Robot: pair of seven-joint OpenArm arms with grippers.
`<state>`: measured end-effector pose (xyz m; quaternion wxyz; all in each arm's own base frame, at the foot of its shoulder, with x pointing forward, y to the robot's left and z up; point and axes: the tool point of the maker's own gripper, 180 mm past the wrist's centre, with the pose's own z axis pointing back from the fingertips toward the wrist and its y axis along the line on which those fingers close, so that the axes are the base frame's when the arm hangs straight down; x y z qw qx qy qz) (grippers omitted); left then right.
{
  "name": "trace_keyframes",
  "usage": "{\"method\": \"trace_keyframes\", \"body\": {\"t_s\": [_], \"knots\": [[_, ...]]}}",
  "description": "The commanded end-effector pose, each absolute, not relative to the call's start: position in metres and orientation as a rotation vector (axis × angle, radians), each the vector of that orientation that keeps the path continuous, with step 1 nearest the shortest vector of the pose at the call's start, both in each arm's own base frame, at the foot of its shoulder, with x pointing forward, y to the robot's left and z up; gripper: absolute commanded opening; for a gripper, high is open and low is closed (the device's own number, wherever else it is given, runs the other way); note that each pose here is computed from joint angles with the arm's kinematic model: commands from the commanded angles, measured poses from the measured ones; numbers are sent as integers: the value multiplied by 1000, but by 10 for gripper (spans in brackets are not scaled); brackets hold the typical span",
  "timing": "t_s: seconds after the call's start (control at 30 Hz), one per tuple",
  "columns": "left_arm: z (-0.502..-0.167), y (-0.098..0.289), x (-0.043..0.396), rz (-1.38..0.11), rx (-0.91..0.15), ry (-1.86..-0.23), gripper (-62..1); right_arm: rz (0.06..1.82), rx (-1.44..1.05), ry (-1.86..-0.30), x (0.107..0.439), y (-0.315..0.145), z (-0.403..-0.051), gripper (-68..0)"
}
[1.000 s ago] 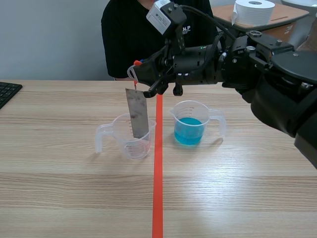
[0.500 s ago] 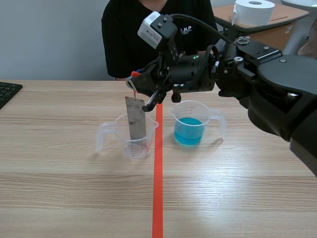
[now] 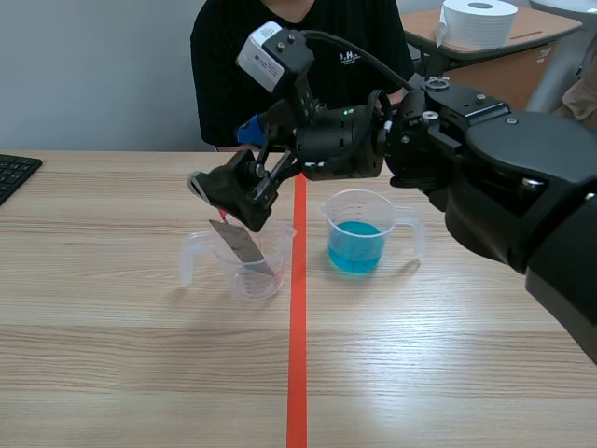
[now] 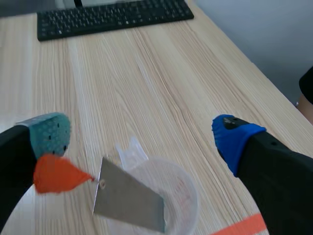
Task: Do the redox reaction experiment.
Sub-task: 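Put the plate into the left beaker, then return to the home posture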
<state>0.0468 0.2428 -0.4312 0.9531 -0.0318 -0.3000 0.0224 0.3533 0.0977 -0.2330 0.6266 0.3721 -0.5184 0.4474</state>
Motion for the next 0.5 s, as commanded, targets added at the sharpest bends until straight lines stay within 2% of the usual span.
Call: {"method": "trace_keyframes", "body": {"t_s": [0.0,0.23,0.47], "knots": [[-428,241,49,50,-74,-624,14,1033,917,-1245,352,114,-207,-9],[-428,241,49,50,-74,-623,14,1072,1005,-1287,333,146,-182,-7],[-427,242,51,49,-71,-632,14,1117,973,-1312,330,144,-170,-7]]}}
